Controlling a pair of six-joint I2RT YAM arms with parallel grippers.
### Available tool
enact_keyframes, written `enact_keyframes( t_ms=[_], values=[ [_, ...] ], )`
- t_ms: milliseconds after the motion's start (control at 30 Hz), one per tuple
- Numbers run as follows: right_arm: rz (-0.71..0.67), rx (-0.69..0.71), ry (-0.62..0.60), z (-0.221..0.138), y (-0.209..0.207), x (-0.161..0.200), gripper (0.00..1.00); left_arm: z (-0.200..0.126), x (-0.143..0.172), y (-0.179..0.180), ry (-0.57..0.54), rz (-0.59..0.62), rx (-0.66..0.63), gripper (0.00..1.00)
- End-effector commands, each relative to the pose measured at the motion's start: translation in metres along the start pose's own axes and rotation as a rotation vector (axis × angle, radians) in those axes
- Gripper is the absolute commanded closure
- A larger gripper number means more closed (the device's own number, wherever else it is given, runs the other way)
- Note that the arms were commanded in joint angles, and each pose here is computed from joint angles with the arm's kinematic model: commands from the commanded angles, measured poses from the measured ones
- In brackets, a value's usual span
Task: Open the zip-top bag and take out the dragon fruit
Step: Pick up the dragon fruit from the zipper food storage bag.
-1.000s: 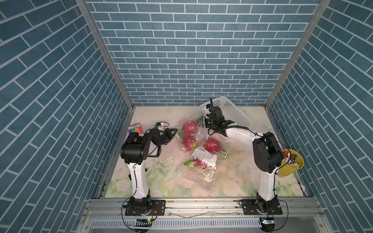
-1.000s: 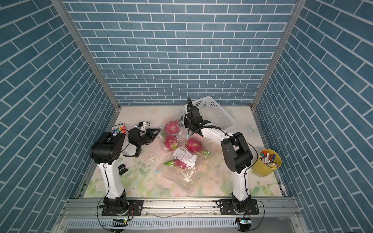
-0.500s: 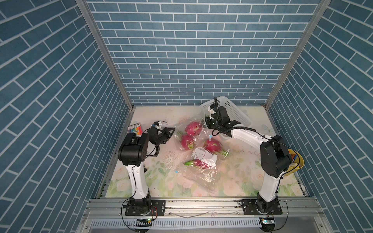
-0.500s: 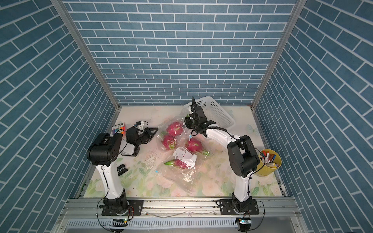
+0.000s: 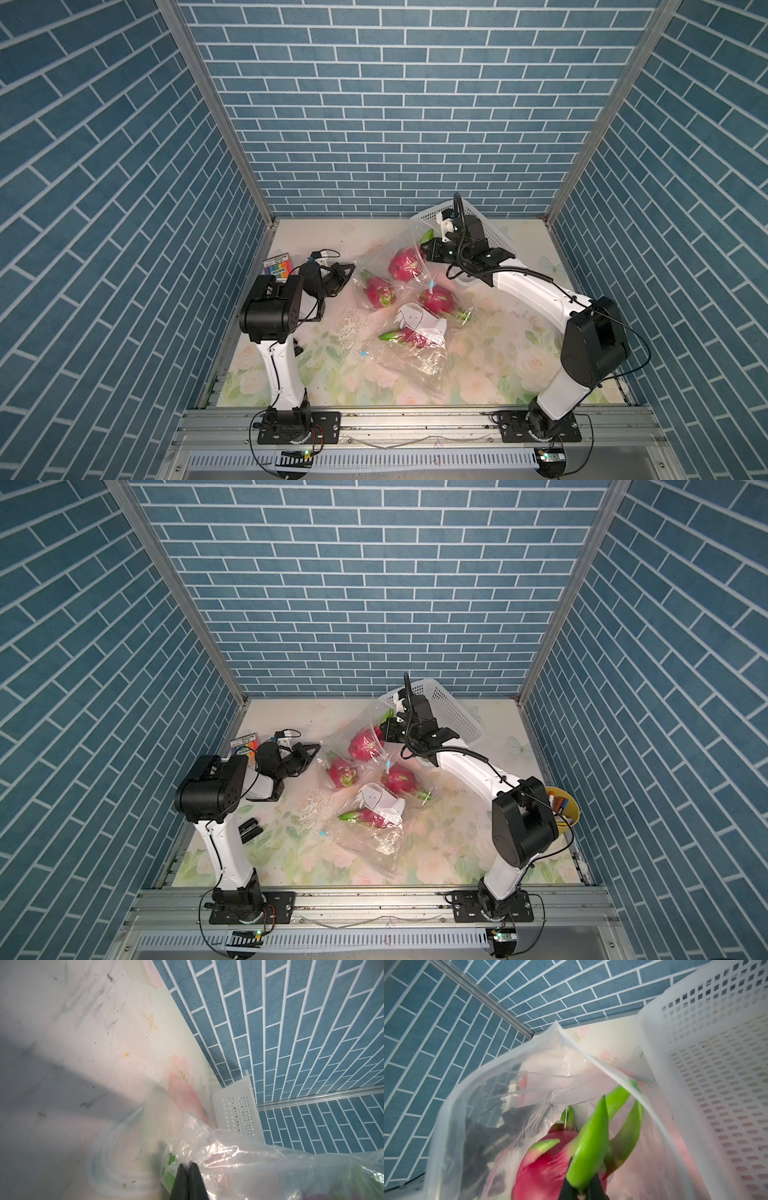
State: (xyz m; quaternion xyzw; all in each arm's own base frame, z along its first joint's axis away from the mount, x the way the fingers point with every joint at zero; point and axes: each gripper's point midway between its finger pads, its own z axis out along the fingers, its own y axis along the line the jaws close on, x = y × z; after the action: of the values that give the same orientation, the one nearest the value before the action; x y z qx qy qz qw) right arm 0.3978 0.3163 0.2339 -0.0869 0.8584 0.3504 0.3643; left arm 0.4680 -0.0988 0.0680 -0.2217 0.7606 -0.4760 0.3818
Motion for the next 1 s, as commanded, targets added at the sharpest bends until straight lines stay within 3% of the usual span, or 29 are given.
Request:
enact_keyframes(
  t_ms=[0, 200, 600, 967],
  values=[
    [-0.058, 0.014, -0.083, -0.029, 0.01, -0.029, 1.0, -0.004, -0.008, -0.003, -0.021, 0.029, -0.01, 1.0],
    [-0.079, 0.042, -0.141, -0.05, 0.01, -0.045, 1.0, -0.003, -0.007, 0.0, -0.016, 0.025, -0.017, 1.0],
    [-0.119, -0.108, -0.179, -0.066, 0.047, -0.061, 1.0, -0.003, -0.006, 0.002, -0.009, 0.026, -0.022, 1.0],
    [-0.195, 0.094, -0.357, -0.124, 0.032, -0.101, 1.0, -0.003, -0.003, 0.004, -0.001, 0.029, -0.028, 1.0]
  ],
)
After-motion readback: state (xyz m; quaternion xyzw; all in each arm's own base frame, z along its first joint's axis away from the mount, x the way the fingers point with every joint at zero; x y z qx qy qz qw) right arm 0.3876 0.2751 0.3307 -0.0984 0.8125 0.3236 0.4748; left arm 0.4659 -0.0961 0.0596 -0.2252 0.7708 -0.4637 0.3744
